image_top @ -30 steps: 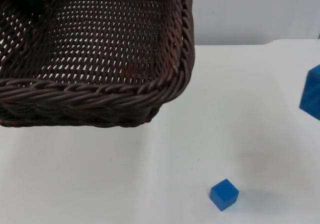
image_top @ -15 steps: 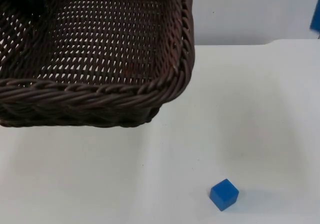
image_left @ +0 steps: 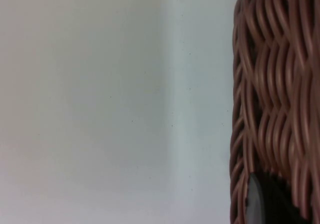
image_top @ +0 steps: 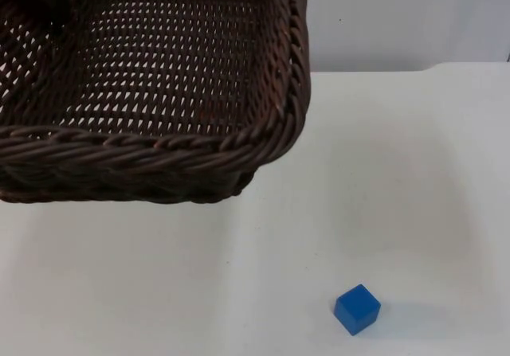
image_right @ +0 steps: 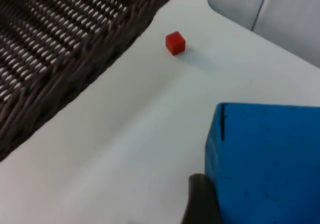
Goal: Pick up the basket with the left hand and place the largest block into the basket with the right hand.
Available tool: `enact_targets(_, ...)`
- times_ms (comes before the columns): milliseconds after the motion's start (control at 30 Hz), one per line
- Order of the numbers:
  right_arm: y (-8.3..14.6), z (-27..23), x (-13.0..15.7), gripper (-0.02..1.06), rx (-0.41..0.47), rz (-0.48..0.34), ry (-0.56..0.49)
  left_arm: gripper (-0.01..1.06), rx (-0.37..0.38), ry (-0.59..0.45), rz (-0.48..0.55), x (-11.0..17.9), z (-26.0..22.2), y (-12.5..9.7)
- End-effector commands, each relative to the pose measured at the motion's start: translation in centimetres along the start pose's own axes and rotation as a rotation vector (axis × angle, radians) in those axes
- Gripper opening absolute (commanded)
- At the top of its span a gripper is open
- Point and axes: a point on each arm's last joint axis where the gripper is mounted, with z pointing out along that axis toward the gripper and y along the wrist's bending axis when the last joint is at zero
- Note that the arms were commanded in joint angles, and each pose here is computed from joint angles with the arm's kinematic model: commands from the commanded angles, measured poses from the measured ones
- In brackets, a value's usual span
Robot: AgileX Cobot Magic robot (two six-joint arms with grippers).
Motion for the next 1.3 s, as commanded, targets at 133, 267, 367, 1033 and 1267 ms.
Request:
enact_targets(133, -0.4, 2.1, -2.8, 0.00, 0.003, -0.013, 0.000, 0.00, 0.023, -0.026, -0.017, 0.0, -0.4, -0.3)
enact_targets(267, -0.5, 3.9, -4.7, 0.00, -0.006, -0.012, 0.000, 0.00, 0.023, -0.026, -0.017, 0.0, -0.4, -0.3)
enact_targets(367, -0.4, 5.0, -5.7, 0.00, -0.027, -0.015, -0.001, 0.00, 0.023, -0.026, -0.017, 0.0, -0.4, -0.3)
enact_targets(1033, 6.0, 13.1, -10.6, 0.00, -0.321, -0.179, -0.014, 0.00, 0.021, -0.027, -0.016, 0.0, -0.4, -0.3)
enact_targets(1267, 7.7, 16.2, -9.8, 0.00, -0.347, -0.188, 0.015, 0.00, 0.021, -0.027, -0.016, 0.0, -0.4, -0.3)
